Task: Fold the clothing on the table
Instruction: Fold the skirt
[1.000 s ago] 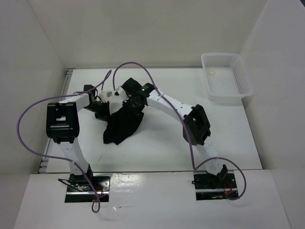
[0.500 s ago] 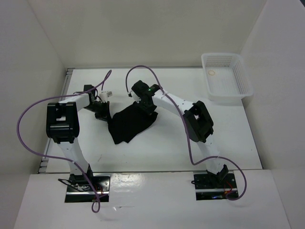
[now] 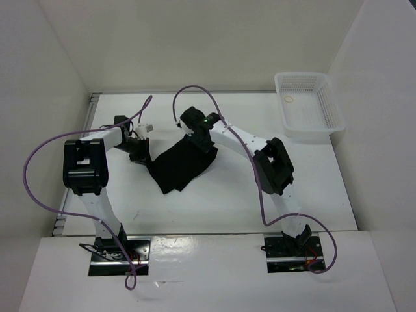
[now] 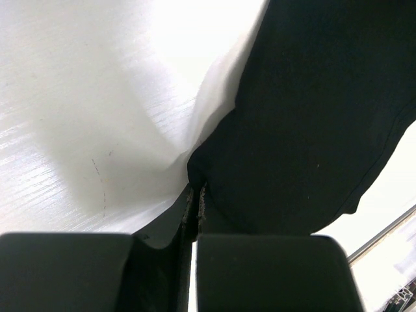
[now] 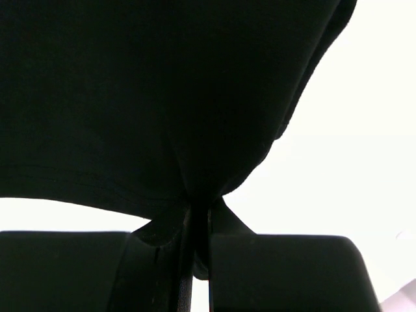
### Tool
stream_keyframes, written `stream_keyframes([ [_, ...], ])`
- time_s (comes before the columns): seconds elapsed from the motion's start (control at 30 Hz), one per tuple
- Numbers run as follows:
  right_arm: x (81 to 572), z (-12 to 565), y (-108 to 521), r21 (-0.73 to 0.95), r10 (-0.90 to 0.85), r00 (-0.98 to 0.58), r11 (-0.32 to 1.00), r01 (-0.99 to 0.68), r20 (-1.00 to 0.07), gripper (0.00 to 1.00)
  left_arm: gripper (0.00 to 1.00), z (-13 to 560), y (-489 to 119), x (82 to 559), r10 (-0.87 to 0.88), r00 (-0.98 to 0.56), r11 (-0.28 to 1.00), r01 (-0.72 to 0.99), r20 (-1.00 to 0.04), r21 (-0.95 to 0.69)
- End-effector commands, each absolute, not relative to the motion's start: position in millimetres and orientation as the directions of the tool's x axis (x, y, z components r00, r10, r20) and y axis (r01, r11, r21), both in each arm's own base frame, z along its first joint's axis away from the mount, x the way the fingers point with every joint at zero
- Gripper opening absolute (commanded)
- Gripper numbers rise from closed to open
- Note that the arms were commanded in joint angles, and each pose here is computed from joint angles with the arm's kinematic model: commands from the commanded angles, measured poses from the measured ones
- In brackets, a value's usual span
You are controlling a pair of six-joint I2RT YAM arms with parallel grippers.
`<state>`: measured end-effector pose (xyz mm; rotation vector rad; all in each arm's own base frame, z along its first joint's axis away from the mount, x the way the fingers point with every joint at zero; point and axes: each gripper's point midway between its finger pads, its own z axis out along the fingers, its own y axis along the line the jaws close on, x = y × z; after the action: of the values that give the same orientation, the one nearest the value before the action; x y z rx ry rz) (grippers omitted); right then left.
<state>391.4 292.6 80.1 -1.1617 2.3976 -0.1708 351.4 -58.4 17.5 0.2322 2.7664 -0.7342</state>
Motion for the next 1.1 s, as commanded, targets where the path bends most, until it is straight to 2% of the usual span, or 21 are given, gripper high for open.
stream_keyframes([
  [0.0,405,148,302,-0.360,-0.735,-0.476,0.662,-0.657,-0.484,0.00,0.00,10,-54,347,0.110,-0.952,0.861,0.234,-0.285,-0.451],
  [0.47,366,172,350,-0.437,-0.811,-0.347,0.556,-0.707,-0.471,0.01,0.00,7,-54,346,0.110,-0.955,0.861,0.230,-0.276,-0.454],
  [0.53,360,175,358,-0.441,-0.820,-0.320,0.536,-0.720,-0.474,0.04,0.00,7,-54,346,0.110,-0.955,0.861,0.230,-0.276,-0.454],
  [0.63,352,173,366,-0.441,-0.830,-0.305,0.517,-0.733,-0.467,0.09,0.00,7,-54,346,0.110,-0.955,0.861,0.230,-0.276,-0.454],
  [1.07,313,137,415,-0.409,-0.884,-0.228,0.400,-0.820,-0.409,0.10,0.00,6,-54,349,0.110,-0.955,0.861,0.230,-0.276,-0.454],
])
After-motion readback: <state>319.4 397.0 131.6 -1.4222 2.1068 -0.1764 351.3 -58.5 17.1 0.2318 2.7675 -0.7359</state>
